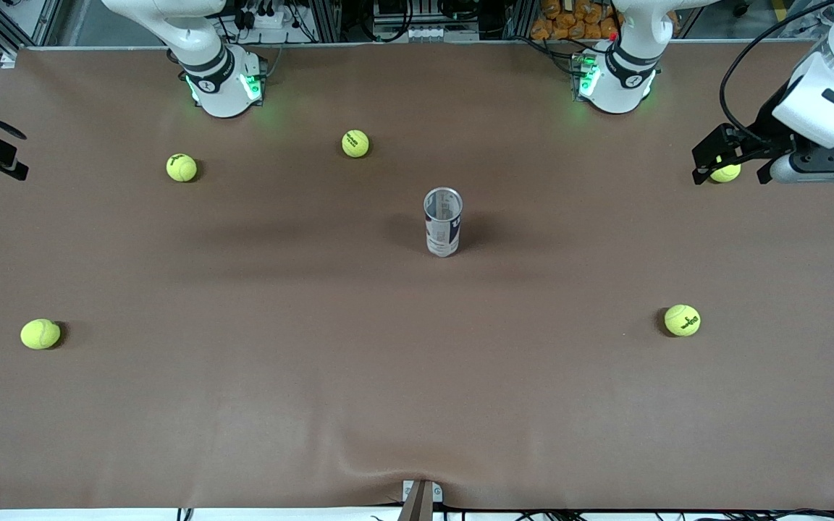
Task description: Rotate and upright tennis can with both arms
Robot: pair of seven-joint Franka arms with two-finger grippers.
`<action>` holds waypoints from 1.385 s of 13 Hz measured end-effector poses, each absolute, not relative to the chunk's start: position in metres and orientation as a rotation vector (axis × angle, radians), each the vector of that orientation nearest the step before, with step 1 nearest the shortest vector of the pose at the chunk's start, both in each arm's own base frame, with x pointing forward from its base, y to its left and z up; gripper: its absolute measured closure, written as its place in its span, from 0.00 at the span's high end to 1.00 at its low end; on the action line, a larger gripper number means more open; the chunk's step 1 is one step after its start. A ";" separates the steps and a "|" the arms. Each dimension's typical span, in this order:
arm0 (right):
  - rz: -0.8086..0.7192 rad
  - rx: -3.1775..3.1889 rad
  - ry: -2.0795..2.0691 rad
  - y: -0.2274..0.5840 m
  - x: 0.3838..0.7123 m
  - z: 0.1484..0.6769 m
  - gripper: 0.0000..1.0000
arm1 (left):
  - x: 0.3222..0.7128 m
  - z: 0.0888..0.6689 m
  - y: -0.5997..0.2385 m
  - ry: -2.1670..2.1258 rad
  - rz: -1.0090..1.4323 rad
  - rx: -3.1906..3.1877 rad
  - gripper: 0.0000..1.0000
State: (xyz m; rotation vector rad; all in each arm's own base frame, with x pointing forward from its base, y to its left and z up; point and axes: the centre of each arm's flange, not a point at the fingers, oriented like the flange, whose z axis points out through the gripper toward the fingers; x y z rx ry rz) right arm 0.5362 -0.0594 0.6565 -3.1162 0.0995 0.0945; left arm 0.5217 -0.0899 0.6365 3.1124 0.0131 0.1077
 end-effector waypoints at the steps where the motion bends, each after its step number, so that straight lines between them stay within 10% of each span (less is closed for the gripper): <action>1: 0.094 -3.116 0.099 -0.059 0.536 0.657 1.00 | 0.523 0.638 -0.082 0.017 0.117 3.112 1.00; 18: 0.095 -3.116 0.099 -0.059 0.536 0.656 1.00 | 0.528 0.640 -0.059 0.043 0.090 3.135 1.00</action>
